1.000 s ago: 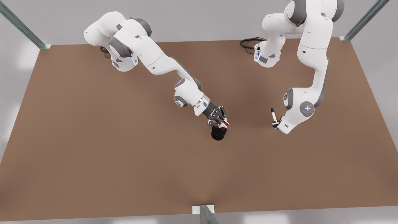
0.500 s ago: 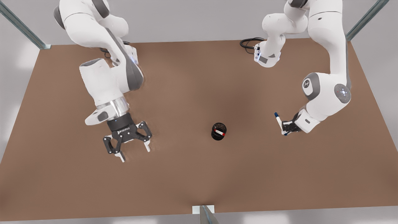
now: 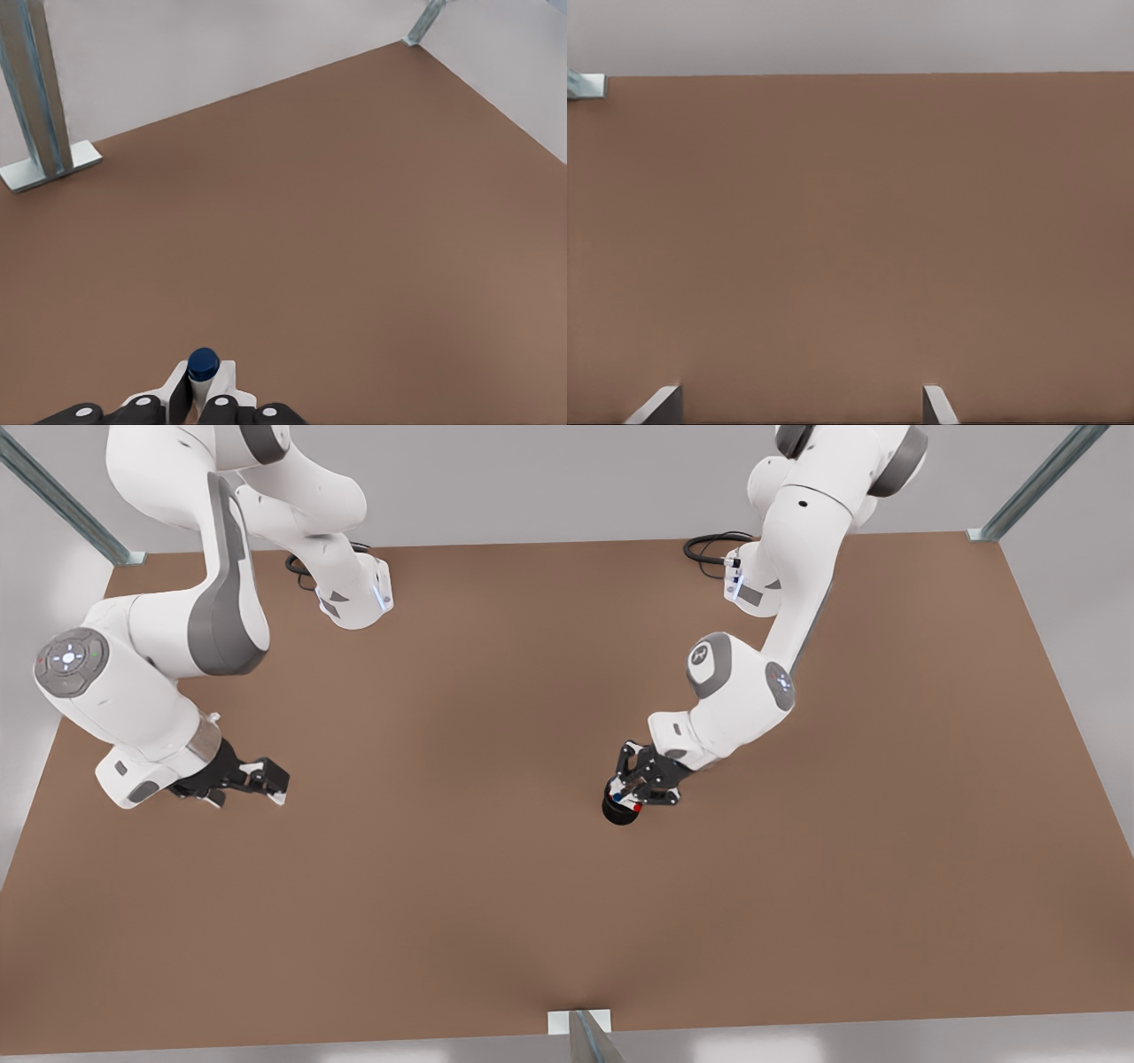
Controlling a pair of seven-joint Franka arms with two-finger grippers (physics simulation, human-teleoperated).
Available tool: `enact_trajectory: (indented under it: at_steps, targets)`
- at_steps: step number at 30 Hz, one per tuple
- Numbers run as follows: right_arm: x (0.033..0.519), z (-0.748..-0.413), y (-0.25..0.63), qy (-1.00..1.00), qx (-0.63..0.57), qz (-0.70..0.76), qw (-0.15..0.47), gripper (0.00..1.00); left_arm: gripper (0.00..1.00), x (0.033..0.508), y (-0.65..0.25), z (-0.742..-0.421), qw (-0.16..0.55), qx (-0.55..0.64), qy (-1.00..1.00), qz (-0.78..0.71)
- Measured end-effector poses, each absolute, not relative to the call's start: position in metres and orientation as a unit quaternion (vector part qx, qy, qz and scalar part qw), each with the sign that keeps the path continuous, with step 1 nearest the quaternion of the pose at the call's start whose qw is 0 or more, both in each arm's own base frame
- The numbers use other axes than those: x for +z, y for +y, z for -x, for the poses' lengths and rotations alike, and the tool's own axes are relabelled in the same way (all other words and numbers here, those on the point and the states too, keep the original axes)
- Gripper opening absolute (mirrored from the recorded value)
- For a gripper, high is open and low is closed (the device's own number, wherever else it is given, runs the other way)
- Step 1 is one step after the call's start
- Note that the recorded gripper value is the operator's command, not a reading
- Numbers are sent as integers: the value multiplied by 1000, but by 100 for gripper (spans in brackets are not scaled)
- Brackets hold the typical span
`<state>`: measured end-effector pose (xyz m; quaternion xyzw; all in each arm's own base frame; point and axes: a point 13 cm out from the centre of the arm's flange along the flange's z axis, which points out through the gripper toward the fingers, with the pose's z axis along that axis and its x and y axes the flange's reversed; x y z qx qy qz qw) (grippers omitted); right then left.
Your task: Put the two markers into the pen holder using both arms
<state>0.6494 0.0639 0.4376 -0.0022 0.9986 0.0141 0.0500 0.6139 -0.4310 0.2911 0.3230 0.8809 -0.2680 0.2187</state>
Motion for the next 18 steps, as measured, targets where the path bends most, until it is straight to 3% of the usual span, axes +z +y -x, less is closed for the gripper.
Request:
enact_trajectory:
  at_steps: [8, 18]
  targets:
    - [422, -637, 64, 1000, 17, 11, 13, 100, 21, 274, -406, -609, 291, -211, 852, -379]
    - [420, -634, 63, 1000, 17, 20, 4, 100, 21, 262, -414, -588, 327, -160, 809, -462]
